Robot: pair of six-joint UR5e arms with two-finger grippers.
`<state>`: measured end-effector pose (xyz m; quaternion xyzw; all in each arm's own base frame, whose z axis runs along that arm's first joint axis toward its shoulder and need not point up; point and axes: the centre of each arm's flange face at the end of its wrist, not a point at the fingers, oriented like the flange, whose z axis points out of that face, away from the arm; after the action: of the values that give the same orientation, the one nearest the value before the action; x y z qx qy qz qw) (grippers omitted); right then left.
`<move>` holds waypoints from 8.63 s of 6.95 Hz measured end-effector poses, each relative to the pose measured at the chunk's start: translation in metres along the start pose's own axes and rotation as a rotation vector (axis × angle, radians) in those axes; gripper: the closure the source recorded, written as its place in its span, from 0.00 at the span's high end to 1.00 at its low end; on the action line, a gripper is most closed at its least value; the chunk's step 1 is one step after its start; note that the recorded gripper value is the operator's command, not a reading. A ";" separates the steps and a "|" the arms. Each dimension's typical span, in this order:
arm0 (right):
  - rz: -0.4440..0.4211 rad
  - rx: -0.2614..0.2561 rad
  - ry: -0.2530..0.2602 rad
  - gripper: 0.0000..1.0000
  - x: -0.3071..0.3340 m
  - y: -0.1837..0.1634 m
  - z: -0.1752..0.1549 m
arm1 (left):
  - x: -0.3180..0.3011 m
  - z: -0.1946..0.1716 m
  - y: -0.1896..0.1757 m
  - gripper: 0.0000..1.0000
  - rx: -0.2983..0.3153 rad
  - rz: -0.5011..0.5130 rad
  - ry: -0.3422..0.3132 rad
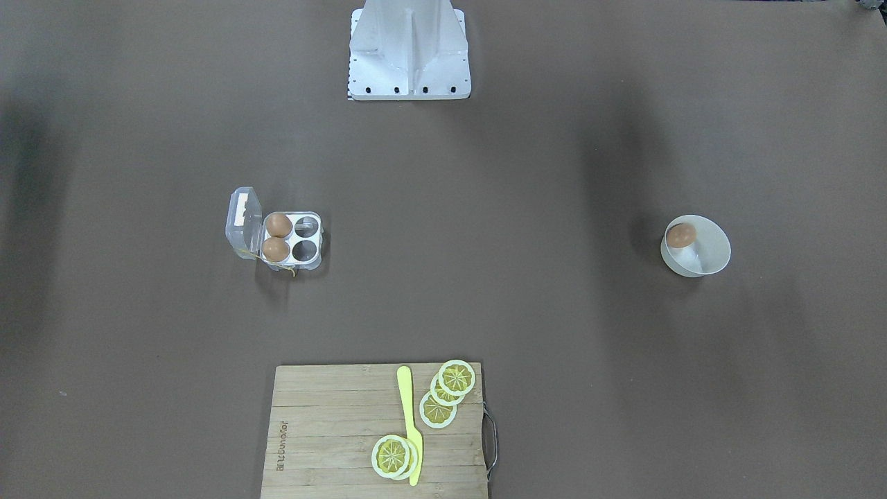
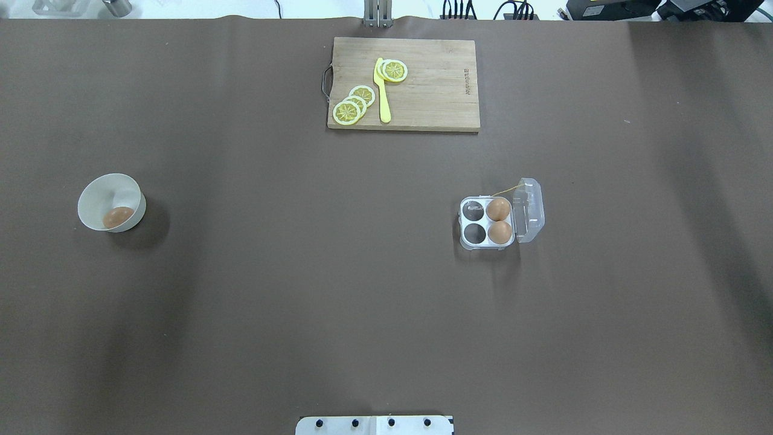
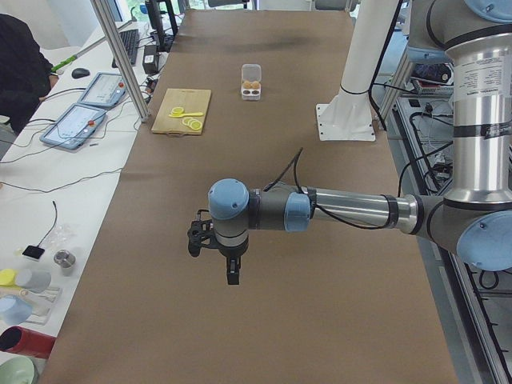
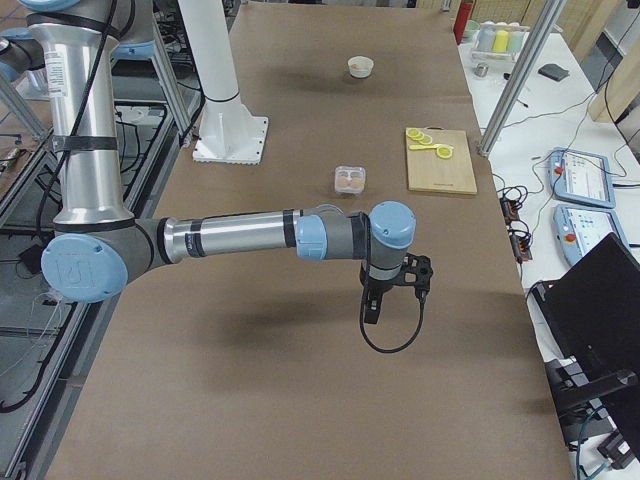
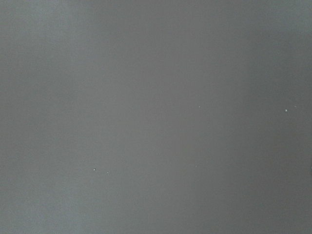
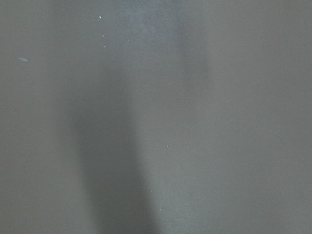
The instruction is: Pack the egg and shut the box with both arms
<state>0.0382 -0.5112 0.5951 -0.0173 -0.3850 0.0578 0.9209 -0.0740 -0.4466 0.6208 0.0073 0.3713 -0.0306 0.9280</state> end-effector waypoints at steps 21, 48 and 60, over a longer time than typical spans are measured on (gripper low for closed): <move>-0.009 -0.003 -0.078 1.00 -0.015 -0.003 -0.007 | 0.309 0.149 -0.045 0.80 0.094 -0.262 0.074; -0.015 0.002 -0.081 1.00 -0.019 -0.006 -0.010 | 0.333 0.203 0.003 0.34 0.020 -0.234 0.040; -0.017 0.003 -0.084 1.00 -0.020 -0.006 -0.011 | 0.330 0.078 -0.021 0.26 0.079 -0.284 0.238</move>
<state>0.0324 -0.5194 0.5740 -0.0100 -0.4234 0.0511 0.9044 0.2171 -0.4874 0.4498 -0.0050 0.4742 -0.1748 0.8629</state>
